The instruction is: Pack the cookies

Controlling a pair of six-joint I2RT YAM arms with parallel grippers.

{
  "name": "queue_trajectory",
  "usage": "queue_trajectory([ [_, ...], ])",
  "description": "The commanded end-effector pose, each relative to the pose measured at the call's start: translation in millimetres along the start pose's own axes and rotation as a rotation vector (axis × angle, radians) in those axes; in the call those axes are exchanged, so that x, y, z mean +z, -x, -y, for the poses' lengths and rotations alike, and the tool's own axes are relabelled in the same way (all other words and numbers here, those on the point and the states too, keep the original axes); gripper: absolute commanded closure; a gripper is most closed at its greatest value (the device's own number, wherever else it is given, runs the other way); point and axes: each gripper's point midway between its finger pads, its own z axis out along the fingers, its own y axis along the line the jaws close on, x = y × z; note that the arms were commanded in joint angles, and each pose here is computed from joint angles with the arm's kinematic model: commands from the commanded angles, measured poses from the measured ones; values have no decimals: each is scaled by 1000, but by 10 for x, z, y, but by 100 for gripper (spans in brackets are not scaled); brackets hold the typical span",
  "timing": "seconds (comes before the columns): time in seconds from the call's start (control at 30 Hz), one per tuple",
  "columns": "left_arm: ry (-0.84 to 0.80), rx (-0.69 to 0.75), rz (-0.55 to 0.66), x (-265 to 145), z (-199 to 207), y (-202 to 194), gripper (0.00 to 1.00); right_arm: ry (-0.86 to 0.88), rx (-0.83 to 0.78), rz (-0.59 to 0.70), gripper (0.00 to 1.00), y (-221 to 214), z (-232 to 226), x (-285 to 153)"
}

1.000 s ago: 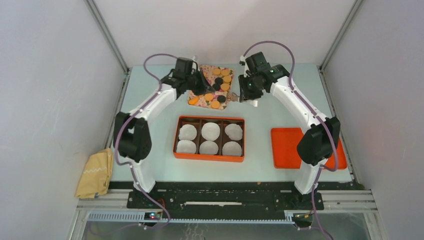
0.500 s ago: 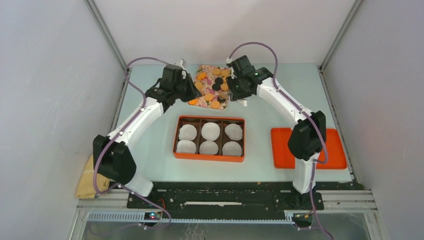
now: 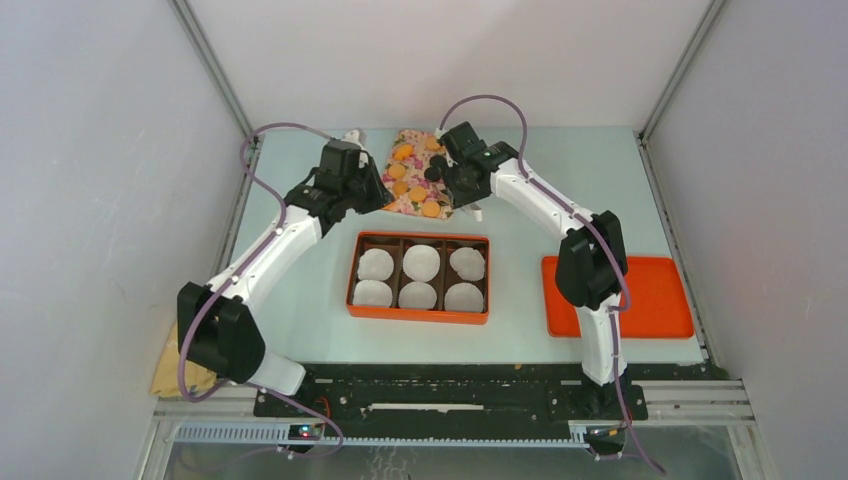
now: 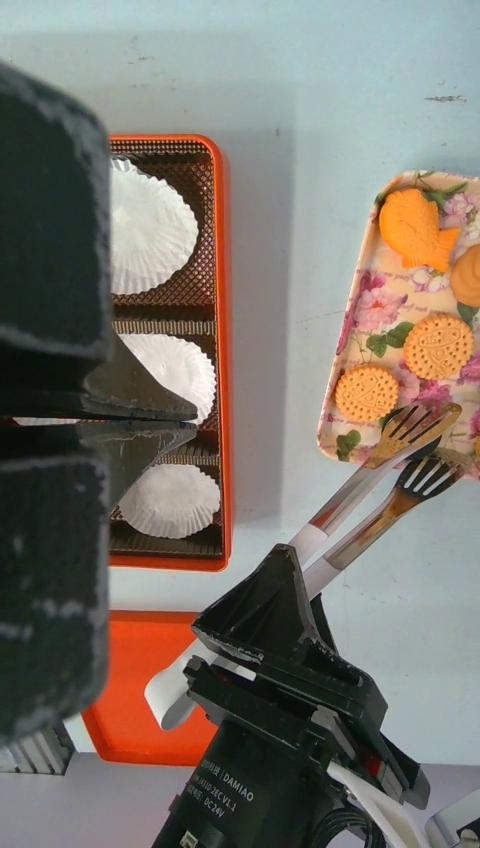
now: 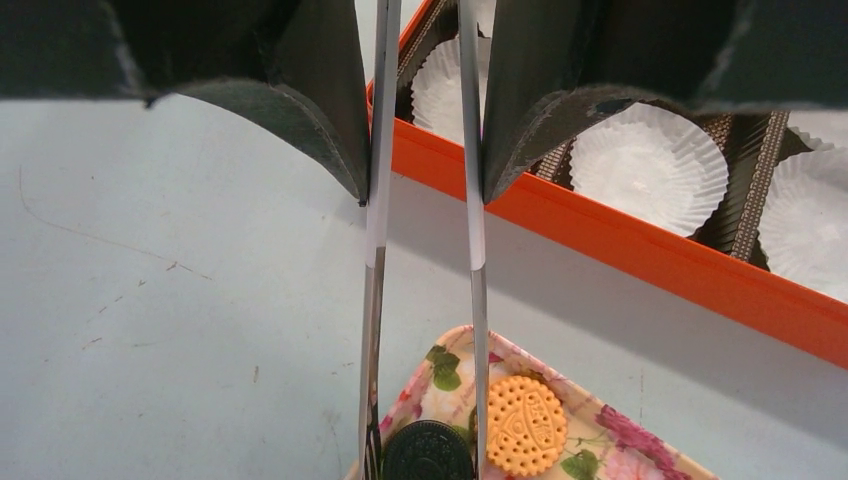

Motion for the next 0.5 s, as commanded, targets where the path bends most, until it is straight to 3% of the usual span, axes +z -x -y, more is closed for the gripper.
queue_trajectory([
  [0.0, -23, 30, 47, -126, 53, 94, 100, -50, -19, 63, 51, 201, 56, -161],
  [0.17, -41, 27, 39, -145, 87, 80, 100, -59, -25, 49, 56, 162, 60, -180],
  [0.27, -50, 24, 34, -147, 103, 69, 100, -45, -16, 62, 68, 199, 29, -167],
  [0.47, 8, 16, 69, -198, -12, 114, 100, -30, 1, 121, 80, 382, 4, -288],
])
